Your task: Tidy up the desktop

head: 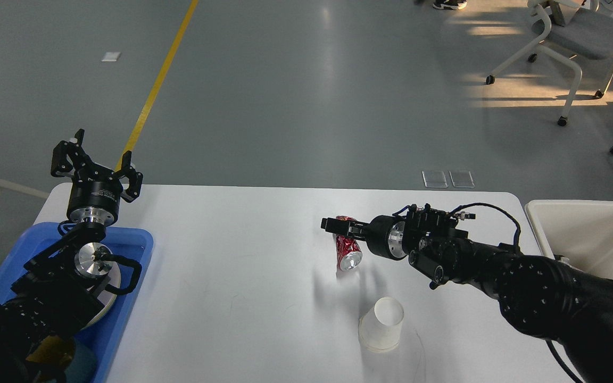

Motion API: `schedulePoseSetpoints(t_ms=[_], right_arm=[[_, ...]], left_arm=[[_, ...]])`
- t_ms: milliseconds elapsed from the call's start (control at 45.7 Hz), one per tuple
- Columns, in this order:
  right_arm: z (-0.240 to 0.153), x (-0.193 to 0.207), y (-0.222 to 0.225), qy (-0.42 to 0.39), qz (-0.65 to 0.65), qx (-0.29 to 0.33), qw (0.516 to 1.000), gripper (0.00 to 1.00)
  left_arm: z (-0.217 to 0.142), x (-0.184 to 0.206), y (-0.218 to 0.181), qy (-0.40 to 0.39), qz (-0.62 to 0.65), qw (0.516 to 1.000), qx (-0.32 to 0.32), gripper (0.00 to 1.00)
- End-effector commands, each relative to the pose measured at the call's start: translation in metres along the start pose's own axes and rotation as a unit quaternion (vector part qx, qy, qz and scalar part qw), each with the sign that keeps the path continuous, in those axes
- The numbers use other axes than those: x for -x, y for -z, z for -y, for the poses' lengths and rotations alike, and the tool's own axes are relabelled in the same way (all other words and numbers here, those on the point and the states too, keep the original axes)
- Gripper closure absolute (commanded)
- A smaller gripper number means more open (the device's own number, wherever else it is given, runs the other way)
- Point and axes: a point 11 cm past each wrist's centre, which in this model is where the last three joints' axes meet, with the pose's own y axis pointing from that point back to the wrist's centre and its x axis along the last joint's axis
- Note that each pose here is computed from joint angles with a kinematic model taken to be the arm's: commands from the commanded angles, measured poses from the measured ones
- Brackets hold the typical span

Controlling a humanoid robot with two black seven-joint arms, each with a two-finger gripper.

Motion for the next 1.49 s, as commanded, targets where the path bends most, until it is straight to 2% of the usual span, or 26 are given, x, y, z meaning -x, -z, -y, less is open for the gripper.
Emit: schedulePoseSetpoints(t_ms=[0, 241, 898, 1139, 1467], right_arm=[[0.002, 0.010, 0.000, 0.007, 0.005, -0.002, 1.000, 0.00], [0.006, 0.028, 0.000, 0.022, 0.011, -0.003, 1.000, 0.00], [0.004, 0.022, -0.001, 0.031, -0.005, 0.002, 1.000, 0.00], [0.000, 0.030, -0.012, 0.064, -0.063, 0.026, 0.996, 0.00], [0.002, 0.037, -0.010, 0.075, -0.081, 0.026, 0.994, 0.00]], left_arm=[[0.000, 0.000, 0.000, 0.000, 0.000, 1.000, 0.000, 0.04], [0.000, 0.000, 0.000, 0.000, -0.001, 1.000, 0.000, 0.04], [0.000, 0.000, 0.000, 0.000, -0.001, 1.000, 0.000, 0.03], [0.000, 0.000, 0.000, 0.001, 0.000, 1.000, 0.000, 0.04], [0.000, 0.000, 0.000, 0.000, 0.000, 1.000, 0.000, 0.03]])
